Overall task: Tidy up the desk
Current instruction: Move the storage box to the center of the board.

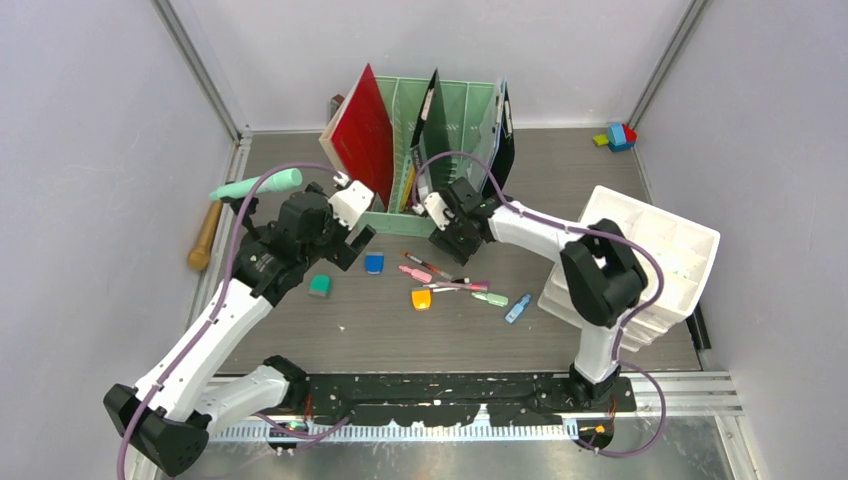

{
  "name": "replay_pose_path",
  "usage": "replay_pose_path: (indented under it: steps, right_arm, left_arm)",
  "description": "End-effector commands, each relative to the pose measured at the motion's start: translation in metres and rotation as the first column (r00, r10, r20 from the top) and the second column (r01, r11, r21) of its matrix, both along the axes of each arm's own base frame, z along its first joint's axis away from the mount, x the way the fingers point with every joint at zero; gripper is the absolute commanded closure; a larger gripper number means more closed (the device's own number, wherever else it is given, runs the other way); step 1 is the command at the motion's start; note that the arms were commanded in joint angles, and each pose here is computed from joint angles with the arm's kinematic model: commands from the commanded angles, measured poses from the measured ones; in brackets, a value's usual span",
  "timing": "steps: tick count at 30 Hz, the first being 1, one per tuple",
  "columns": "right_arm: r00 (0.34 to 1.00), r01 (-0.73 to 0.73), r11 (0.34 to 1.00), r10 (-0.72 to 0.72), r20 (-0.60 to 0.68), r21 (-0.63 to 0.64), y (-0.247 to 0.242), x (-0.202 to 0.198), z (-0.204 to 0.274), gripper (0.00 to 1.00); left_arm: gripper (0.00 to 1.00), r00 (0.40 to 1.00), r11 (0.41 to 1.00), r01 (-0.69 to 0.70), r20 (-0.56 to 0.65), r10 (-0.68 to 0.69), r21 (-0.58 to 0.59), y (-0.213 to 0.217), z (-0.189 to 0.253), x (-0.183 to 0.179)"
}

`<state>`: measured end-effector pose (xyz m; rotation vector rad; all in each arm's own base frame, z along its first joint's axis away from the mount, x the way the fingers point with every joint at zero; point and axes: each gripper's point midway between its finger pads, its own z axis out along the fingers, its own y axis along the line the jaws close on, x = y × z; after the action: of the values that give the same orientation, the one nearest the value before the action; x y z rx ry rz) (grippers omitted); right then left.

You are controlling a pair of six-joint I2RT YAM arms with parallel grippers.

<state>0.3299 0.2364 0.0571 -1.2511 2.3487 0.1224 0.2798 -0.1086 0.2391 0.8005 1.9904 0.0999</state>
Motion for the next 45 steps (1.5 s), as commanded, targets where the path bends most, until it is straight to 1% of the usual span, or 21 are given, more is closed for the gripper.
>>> replay_pose_path:
  steps: [1,6,9,17,21,25,28,32,34,37,39,40,41,42,43,44,45]
  right_arm:
    - [0.986,-0.003,1.0,0.005,0.167,-0.014,0.017,0.054,0.019,0.39]
    - [0.98,0.004,1.0,-0.005,0.198,0.006,0.033,0.078,0.017,0.4]
    - [0.975,0.016,0.999,-0.023,0.22,0.034,0.044,0.092,0.026,0.4]
    - [0.975,0.058,0.991,-0.082,0.206,0.123,0.07,0.111,0.034,0.4]
    - [0.974,0.09,0.985,-0.118,0.192,0.15,0.078,0.118,0.03,0.4]
    - [0.961,0.15,0.974,-0.183,0.206,0.168,0.079,0.129,0.03,0.4]
    - [0.942,0.186,0.97,-0.221,0.254,0.156,0.075,0.141,0.035,0.4]
    - [0.921,0.204,0.971,-0.234,0.31,0.127,0.066,0.152,0.047,0.4]
    - [0.921,0.196,0.973,-0.226,0.317,0.122,0.063,0.152,0.054,0.39]
    - [0.932,0.182,0.974,-0.215,0.291,0.139,0.064,0.142,0.067,0.37]
    - [0.946,0.179,0.972,-0.212,0.244,0.153,0.063,0.128,0.075,0.35]
    - [0.945,0.184,0.966,-0.224,0.237,0.179,0.063,0.123,0.088,0.34]
    - [0.954,0.182,0.968,-0.217,0.207,0.175,0.061,0.113,0.089,0.33]
    - [0.952,0.187,0.962,-0.227,0.205,0.197,0.06,0.108,0.103,0.32]
    - [0.958,0.188,0.965,-0.222,0.181,0.185,0.056,0.098,0.104,0.31]
    - [0.956,0.187,0.961,-0.225,0.188,0.202,0.053,0.092,0.119,0.3]
    - [0.961,0.186,0.965,-0.218,0.172,0.187,0.049,0.082,0.121,0.29]
  left_arm:
    - [0.0,0.997,0.999,-0.004,0.077,0.008,-0.041,0.001,0.023,0.003]
    - [0.0,0.996,0.999,-0.008,0.085,0.011,-0.041,0.002,0.025,0.001]
    - [0.0,0.996,0.999,-0.009,0.087,0.013,-0.041,0.003,0.026,0.001]
    - [0.0,0.995,0.999,-0.011,0.094,0.015,-0.041,0.004,0.027,0.001]
    - [0.0,0.995,0.999,-0.015,0.101,0.019,-0.039,0.006,0.03,0.0]
    - [0.0,0.994,0.999,-0.017,0.105,0.021,-0.038,0.007,0.031,0.0]
    - [0.0,0.994,0.999,-0.018,0.108,0.022,-0.039,0.007,0.033,0.0]
    - [0.0,0.993,0.999,-0.019,0.112,0.024,-0.04,0.007,0.034,0.0]
    - [0.0,0.993,0.999,-0.021,0.114,0.025,-0.039,0.008,0.035,0.0]
    - [0.0,0.993,0.999,-0.02,0.118,0.025,-0.041,0.007,0.038,0.001]
    - [0.0,0.993,0.999,-0.015,0.118,0.02,-0.042,0.007,0.04,0.001]
    - [0.0,0.993,0.999,-0.011,0.119,0.016,-0.043,0.006,0.042,0.001]
    - [0.0,0.993,0.999,-0.007,0.12,0.012,-0.043,0.005,0.044,0.001]
    - [0.0,0.993,0.999,0.0,0.122,0.005,-0.041,0.004,0.045,0.002]
    - [0.0,0.992,0.999,0.008,0.125,-0.004,-0.036,0.003,0.046,0.003]
    - [0.0,0.992,0.999,0.014,0.128,-0.01,-0.032,0.002,0.046,0.004]
    - [0.0,0.991,0.999,0.018,0.131,-0.014,-0.029,0.001,0.047,0.006]
